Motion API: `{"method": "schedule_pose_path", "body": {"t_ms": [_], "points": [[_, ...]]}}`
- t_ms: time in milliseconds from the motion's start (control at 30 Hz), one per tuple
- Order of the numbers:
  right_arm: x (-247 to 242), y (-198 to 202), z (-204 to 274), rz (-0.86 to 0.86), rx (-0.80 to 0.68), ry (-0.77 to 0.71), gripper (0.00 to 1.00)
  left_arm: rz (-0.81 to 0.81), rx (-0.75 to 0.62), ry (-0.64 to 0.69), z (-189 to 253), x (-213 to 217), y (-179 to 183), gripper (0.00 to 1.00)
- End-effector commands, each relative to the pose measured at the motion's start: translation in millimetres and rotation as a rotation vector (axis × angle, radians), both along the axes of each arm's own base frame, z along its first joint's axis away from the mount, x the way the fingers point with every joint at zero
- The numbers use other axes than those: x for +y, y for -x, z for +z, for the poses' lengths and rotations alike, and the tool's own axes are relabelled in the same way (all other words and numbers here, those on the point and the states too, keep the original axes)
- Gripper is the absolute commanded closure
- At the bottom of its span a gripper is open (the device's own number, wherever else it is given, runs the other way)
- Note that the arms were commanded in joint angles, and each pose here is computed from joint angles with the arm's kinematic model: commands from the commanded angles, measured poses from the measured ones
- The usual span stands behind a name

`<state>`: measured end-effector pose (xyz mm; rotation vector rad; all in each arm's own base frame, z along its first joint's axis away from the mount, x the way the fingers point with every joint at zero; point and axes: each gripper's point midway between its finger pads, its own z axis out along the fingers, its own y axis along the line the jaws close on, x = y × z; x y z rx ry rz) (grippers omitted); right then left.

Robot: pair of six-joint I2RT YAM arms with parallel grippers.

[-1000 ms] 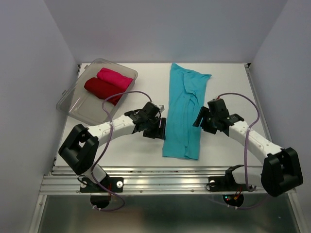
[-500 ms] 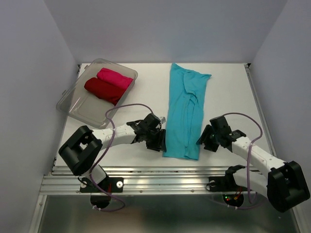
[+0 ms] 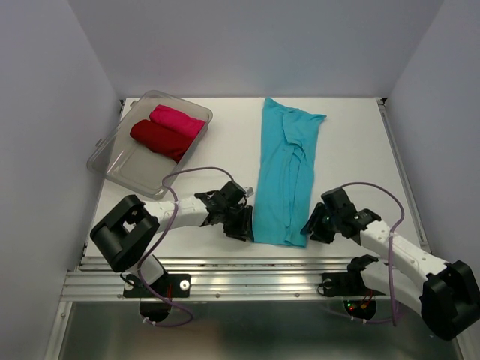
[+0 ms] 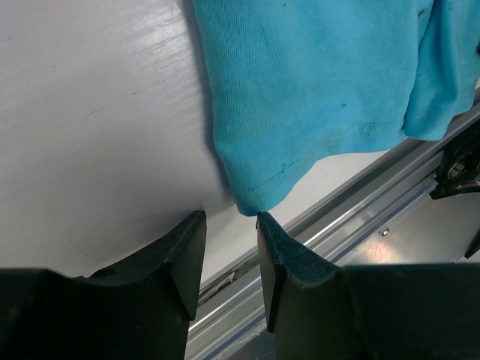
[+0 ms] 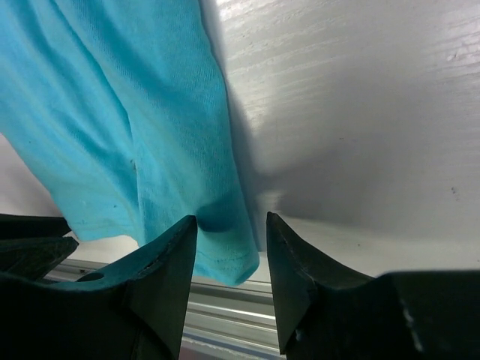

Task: Roll the t-shirts
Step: Roll the T-shirt to the center of the board.

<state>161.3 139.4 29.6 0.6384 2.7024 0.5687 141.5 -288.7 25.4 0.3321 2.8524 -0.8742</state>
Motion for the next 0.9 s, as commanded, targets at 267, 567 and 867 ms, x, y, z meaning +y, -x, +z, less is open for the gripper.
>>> {"method": "schedule_pose_path", "body": {"t_ms": [267,567,867], "points": [[3,25,1,0.031,0.048,-0.027,0.60,-0.004,0.003,0.050,7,-6,6,0.58],[7,32,-9,0.055,0.070,-0.039,0.67,-0.004,0.015,0.071,8,-11,6,0.65],[9,29,-10,0.063,0.061,-0.025,0.81,-0.005,0.018,0.078,9,-15,5,1.00]]}}
